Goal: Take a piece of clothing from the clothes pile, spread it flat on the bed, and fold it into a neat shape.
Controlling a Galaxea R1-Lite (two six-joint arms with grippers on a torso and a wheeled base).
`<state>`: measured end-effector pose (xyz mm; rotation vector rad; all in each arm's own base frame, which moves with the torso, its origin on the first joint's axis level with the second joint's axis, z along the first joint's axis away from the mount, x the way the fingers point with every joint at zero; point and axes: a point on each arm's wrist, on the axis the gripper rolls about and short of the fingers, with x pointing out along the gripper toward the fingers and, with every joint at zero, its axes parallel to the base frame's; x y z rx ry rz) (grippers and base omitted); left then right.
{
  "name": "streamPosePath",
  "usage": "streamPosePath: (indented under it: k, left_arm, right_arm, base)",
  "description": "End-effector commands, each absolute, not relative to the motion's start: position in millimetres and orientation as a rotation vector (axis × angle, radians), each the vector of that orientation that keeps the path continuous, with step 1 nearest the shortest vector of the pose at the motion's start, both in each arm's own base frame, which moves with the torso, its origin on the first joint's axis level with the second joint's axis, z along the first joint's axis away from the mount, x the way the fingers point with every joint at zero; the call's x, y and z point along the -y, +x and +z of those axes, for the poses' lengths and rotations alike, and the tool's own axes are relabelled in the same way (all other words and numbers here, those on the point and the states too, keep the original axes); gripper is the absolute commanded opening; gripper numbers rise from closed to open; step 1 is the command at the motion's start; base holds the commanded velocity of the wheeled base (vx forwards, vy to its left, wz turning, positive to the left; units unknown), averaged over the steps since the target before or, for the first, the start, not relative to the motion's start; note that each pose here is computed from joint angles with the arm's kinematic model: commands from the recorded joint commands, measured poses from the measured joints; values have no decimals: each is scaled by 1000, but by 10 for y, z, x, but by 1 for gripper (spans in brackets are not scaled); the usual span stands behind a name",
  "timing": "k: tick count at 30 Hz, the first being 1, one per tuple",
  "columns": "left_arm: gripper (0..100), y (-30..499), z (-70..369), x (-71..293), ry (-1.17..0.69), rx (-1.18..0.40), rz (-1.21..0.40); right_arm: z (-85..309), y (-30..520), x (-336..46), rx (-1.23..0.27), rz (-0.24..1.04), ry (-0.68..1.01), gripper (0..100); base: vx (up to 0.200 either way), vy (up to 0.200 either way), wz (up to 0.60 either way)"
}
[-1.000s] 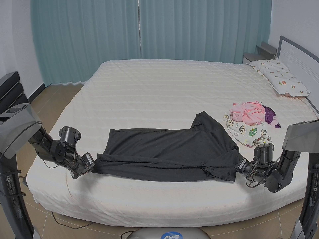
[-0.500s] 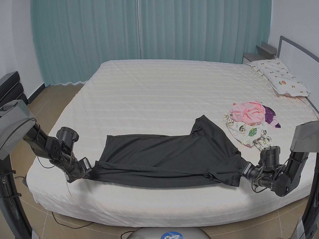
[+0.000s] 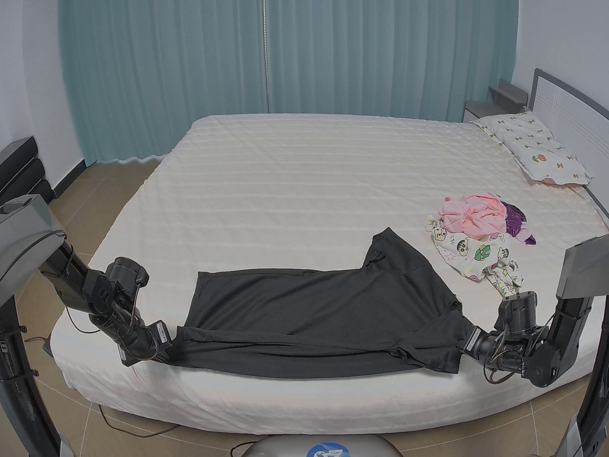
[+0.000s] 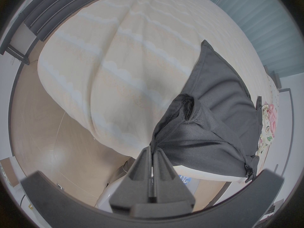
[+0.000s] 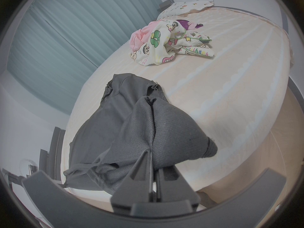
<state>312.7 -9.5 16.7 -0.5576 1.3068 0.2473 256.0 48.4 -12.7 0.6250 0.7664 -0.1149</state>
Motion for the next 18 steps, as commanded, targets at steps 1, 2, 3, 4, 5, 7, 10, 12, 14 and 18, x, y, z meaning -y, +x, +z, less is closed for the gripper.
streamPosePath:
  k: [1,2,3,4,5,7,10,12,14,18]
  left_arm:
    - [0,3122,131,101,-557,-1319,249]
    - [0,3123,117,106,-555,-1324,249]
    - [100,3123,112,111,-555,-1326,247]
    - [100,3123,107,111,-555,-1328,247]
    - [100,3119,100,116,-554,-1331,247]
    - [100,3114,93,120,-551,-1336,248]
    - [100,3115,128,125,-550,-1325,245]
    - [100,3120,150,106,-555,-1315,247]
    - [100,3138,241,63,-569,-1279,247]
    - [100,3227,440,3,-604,-1197,233]
  right_arm:
    - [-191,2536,-518,-796,-111,612,0]
    - [-199,2535,-521,-799,-111,611,0]
    - [-215,2533,-525,-805,-112,609,100]
    - [-234,2530,-532,-813,-112,606,100]
    - [-246,2523,-555,-820,-105,600,100]
    - [-250,2518,-578,-824,-98,595,100]
    - [-175,2522,-589,-793,-89,589,100]
    - [-112,2525,-577,-769,-83,594,100]
    - [-14,2529,-554,-733,-77,608,100]
    - [183,2521,-472,-659,-76,630,100]
  base:
    - [0,0,0]
    - [0,0,0]
    - [0,0,0]
    - [0,0,0]
    - [0,0,0]
    - [0,0,0]
    - [0,0,0]
    - [0,0,0]
    - [0,0,0]
    - [0,0,0]
